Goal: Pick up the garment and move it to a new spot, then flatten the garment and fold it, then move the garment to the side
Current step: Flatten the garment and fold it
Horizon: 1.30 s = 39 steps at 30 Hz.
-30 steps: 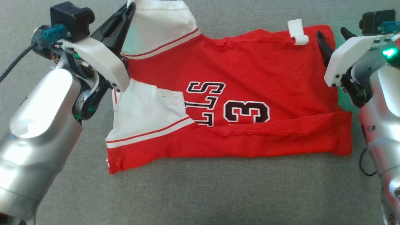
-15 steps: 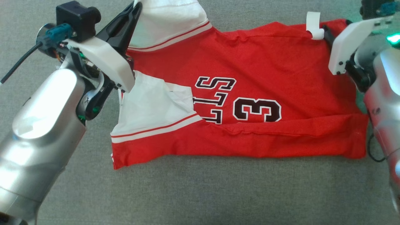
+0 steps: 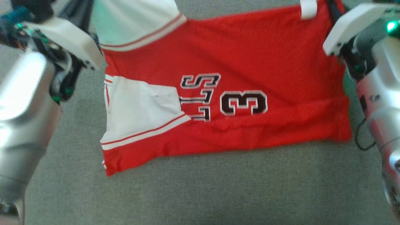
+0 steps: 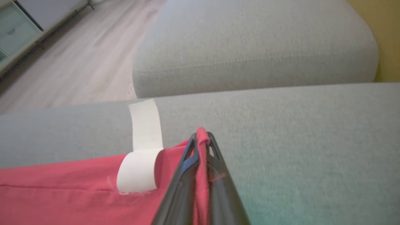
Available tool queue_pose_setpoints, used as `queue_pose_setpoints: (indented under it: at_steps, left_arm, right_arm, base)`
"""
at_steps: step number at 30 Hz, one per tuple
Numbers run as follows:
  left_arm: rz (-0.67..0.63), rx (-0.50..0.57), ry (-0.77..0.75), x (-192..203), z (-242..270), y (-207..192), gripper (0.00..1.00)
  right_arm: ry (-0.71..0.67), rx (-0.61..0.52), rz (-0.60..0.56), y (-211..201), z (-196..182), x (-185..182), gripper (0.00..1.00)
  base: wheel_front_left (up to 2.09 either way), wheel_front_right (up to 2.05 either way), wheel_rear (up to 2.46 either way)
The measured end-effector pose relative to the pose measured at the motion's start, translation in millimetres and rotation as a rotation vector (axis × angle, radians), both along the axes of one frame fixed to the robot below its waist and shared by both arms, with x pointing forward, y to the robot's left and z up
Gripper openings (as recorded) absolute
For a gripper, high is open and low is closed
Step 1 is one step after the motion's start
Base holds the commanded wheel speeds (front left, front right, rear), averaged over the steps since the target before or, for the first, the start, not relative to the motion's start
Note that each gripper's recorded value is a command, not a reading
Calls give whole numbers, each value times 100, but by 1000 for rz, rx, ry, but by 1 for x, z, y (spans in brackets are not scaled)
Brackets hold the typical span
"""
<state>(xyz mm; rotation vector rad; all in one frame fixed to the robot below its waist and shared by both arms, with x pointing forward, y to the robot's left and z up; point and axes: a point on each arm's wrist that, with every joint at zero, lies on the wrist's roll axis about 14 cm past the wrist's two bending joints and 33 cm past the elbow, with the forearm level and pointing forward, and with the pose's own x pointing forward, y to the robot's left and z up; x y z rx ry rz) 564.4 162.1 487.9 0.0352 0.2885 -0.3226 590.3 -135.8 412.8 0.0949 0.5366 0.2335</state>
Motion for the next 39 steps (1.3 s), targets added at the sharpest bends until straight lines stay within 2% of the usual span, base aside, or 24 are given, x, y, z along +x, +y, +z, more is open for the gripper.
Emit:
queue_pose_setpoints:
  at_steps: [7,12,19,28,39]
  left_arm:
    - [30,-14,-102,34,28,4,0]
    - [24,-24,-128,43,33,-2,0]
    - [5,-18,-120,33,31,-3,0]
    - [-31,-113,25,-16,6,-14,0]
    - [-146,-108,205,-86,-5,-20,0]
  right_arm:
    - [-164,95,-75,-8,49,32,0]
    - [-164,109,-91,-7,47,31,0]
    - [-141,153,-117,-6,47,23,0]
    - [-34,182,-121,-7,32,-9,0]
    - [97,150,-87,-16,20,-53,0]
  base:
    - [0,0,0]
    - [0,0,0]
    - [0,0,0]
    - [0,0,0]
    - [0,0,0]
